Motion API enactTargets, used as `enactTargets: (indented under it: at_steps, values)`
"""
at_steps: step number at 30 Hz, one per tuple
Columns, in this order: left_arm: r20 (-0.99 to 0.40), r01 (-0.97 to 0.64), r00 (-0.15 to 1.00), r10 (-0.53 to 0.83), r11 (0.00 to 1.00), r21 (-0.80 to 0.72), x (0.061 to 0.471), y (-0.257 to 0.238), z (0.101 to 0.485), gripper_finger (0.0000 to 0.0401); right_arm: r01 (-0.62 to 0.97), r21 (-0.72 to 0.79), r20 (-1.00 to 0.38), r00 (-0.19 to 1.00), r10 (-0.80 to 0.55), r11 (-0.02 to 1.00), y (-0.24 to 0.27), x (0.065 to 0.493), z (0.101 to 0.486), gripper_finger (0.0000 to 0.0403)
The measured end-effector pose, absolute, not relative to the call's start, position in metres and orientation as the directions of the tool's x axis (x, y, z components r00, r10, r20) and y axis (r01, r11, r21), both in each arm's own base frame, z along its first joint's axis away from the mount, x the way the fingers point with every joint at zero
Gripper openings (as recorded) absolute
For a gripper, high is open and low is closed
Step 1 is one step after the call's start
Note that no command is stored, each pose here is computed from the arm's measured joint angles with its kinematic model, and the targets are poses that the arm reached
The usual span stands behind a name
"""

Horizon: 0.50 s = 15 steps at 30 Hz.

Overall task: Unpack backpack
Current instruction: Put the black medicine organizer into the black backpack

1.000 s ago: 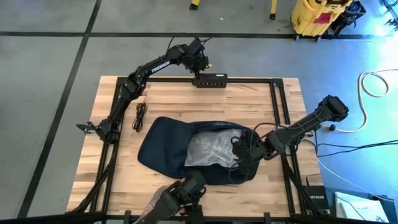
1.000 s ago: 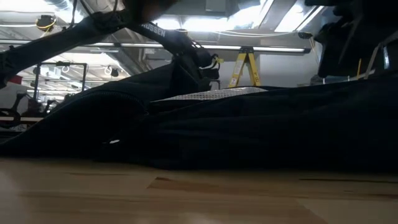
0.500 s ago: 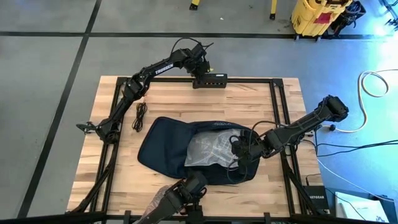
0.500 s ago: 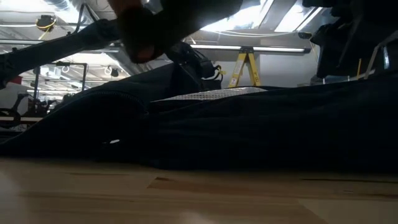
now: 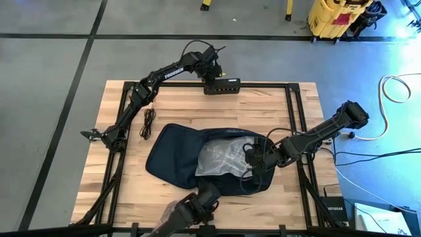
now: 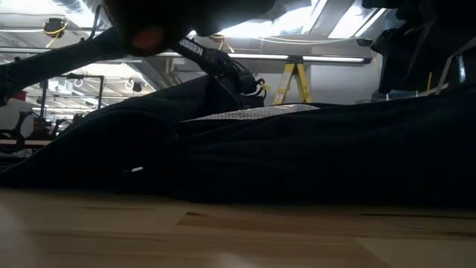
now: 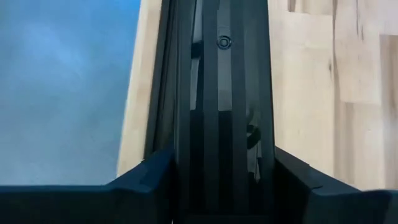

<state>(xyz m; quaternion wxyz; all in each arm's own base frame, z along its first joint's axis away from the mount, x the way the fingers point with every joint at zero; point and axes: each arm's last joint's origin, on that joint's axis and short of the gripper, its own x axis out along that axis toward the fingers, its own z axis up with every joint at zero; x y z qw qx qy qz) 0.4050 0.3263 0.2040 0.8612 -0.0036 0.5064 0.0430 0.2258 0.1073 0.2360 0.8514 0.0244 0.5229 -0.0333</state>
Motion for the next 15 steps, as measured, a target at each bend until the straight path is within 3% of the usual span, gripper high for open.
enactTargets:
  at_steps: [9, 15]
  values:
    - [-0.924, -0.074, 0.382, -0.001, 0.997, -0.031, 0.407, 0.300, 0.207, 0.0160, 0.083, 0.007, -0.894, 0.448, -0.032, 0.997, 0.107, 0.225, 0.236, 0.0275]
    - [-0.926, -0.080, 0.377, -0.007, 0.996, -0.041, 0.414, 0.274, 0.227, 0.0160, 0.080, 0.004, -0.900, 0.435, -0.031, 0.997, 0.107, 0.224, 0.235, 0.0275]
